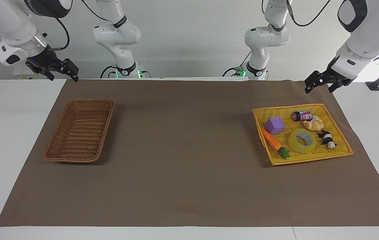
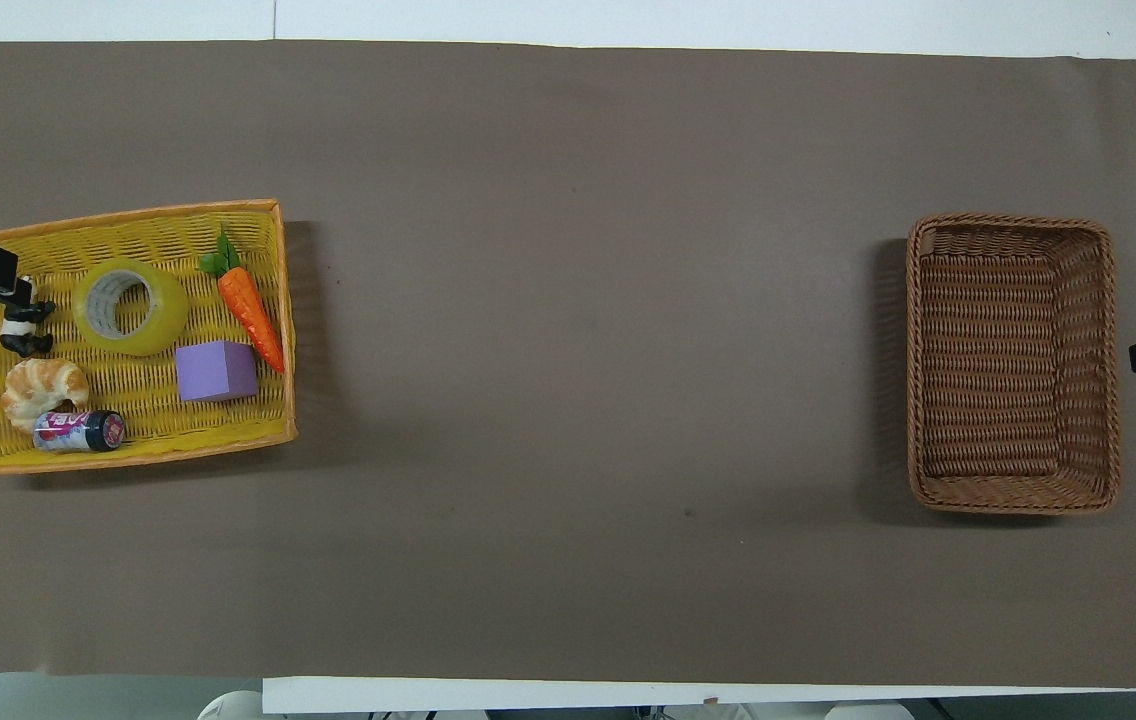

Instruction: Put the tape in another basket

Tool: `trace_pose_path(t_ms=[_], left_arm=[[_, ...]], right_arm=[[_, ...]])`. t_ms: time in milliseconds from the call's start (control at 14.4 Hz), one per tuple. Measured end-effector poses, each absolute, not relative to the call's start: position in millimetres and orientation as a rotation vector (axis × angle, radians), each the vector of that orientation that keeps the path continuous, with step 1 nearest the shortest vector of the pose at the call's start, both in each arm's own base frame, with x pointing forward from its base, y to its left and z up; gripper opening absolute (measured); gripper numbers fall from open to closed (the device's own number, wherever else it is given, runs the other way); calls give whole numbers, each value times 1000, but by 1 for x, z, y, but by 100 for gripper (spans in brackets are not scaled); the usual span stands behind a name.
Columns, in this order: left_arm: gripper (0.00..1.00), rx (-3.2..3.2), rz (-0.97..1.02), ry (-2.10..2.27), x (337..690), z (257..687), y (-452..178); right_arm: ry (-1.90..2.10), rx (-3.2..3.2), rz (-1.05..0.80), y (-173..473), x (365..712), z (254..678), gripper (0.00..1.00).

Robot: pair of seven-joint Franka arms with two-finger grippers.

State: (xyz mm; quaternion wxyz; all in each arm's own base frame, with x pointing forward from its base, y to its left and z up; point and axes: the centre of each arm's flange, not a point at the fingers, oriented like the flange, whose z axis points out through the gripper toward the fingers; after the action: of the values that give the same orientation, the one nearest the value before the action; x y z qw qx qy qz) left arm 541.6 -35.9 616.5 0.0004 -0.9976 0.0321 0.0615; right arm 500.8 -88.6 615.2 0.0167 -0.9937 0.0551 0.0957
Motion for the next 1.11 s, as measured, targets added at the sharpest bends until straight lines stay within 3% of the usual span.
trace_pose_path(t_ms=[488,627,1114], left_arm=[[100,-3133,211,71,539,618,-28],[100,-3138,137,38,545,610,-17],[100,-3144,10,-70,571,443,47]], right_arm=[[171,-3089,297,-89,501,615,100],[171,-3089,297,-89,501,615,100],[171,-3089,297,-89,501,615,100]])
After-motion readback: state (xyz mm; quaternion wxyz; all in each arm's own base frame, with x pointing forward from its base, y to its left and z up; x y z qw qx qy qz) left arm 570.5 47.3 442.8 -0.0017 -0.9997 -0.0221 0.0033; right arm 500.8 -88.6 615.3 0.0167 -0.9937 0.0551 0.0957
